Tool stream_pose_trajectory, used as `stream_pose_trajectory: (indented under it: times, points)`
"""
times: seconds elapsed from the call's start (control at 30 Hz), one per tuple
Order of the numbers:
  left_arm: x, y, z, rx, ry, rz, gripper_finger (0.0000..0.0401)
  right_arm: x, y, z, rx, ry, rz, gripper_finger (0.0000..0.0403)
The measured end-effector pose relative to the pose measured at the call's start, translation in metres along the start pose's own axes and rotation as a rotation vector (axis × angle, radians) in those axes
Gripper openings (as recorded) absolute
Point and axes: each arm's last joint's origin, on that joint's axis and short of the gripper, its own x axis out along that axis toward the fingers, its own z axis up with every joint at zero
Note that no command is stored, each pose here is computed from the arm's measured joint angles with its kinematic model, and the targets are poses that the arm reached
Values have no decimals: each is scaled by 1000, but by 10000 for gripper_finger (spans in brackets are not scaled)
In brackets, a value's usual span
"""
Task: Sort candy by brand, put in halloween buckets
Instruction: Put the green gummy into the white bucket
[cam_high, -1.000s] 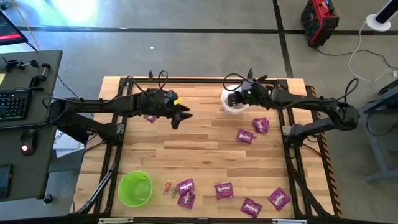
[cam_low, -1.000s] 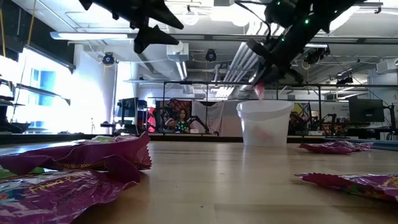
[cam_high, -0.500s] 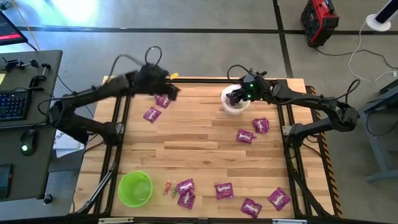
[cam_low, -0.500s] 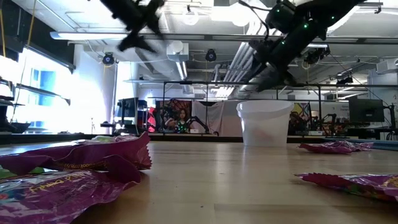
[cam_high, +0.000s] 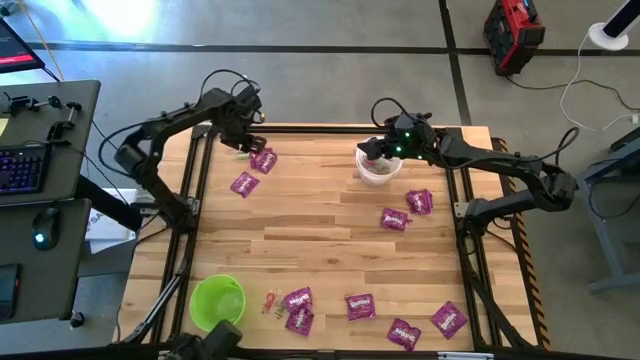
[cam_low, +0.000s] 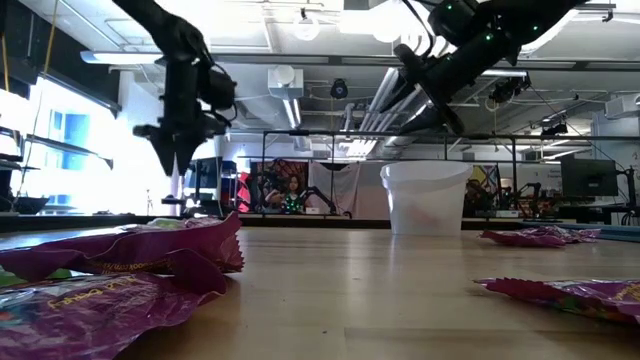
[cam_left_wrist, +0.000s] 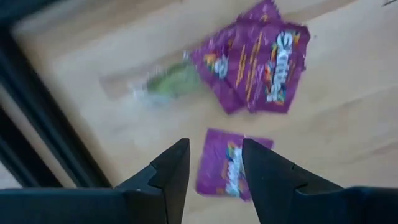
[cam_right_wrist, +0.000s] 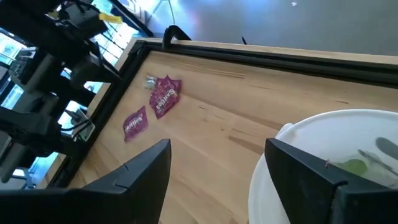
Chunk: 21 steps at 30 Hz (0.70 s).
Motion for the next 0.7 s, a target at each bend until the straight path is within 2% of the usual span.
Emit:
stream_pose_trajectory:
  times: [0.17,0.23,0.37,0.57,0.7]
  points:
    - [9,-6,4,127,7,50,136,0,0,0,10,-7,0,254]
    - [12,-9,2,138,21,76,136,0,0,0,10,-7,0,254]
    - [24,-12,-5,52,1,101,135,0,0,0,10,-6,-1,254]
    - [49,-14,-26,6,20,112,135,0,0,0,10,-6,-1,254]
    - [50,-19,-31,-77,-151,106,135,0,0,1,9,-8,1,254]
